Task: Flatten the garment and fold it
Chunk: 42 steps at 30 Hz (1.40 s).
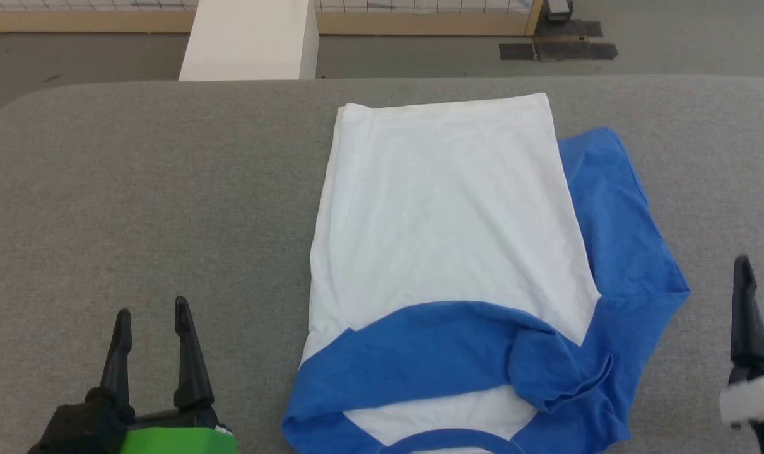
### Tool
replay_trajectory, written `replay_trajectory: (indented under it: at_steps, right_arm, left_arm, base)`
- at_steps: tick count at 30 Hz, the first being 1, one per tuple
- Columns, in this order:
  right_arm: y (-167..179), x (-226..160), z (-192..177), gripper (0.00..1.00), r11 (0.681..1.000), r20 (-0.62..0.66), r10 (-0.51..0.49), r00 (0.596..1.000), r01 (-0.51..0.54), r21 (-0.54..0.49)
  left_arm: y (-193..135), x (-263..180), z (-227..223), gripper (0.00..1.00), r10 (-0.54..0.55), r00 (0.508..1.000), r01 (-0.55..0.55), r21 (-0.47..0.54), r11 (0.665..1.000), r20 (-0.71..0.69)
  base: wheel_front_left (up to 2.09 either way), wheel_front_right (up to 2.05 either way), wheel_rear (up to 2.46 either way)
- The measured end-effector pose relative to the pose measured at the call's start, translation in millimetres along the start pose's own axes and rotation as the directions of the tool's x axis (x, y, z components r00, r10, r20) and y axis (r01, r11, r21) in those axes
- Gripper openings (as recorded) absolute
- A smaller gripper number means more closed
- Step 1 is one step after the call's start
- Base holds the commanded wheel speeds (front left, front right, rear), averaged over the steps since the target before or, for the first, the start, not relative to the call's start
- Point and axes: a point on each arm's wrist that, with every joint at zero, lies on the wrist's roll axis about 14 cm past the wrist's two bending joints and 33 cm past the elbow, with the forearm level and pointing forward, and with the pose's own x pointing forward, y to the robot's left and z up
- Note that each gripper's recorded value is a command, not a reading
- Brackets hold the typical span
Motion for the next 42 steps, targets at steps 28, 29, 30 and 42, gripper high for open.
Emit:
replay_trajectory:
  at_steps: [28, 29, 30, 42]
  right_arm:
    - [18, 219, -74, 1.0, 0.989, -0.56, -0.002, 0.828, -0.08, -0.122]
    - [19, 222, -82, 1.0, 0.989, -0.572, -0.007, 0.82, -0.08, -0.127]
    - [20, 224, -91, 1.0, 0.989, -0.586, -0.009, 0.81, -0.08, -0.126]
    - [49, 233, -168, 0.0, 0.985, -0.72, 0.021, 0.694, -0.137, -0.103]
  left_arm:
    - [-16, 74, -84, 1.0, -0.092, 0.987, 0.094, 0.008, 0.996, -0.132]
    - [-13, 74, -88, 1.0, -0.085, 0.986, 0.088, 0.013, 0.996, -0.141]
    - [-11, 74, -92, 1.0, -0.076, 0.986, 0.079, 0.015, 0.997, -0.152]
    - [16, 66, -115, 1.0, -0.002, 0.975, 0.019, 0.074, 0.997, -0.224]
  base:
    - [0.0, 0.0, 0.0]
    - [0.0, 0.0, 0.0]
    - [0.0, 0.0, 0.0]
    - [0.0, 0.0, 0.0]
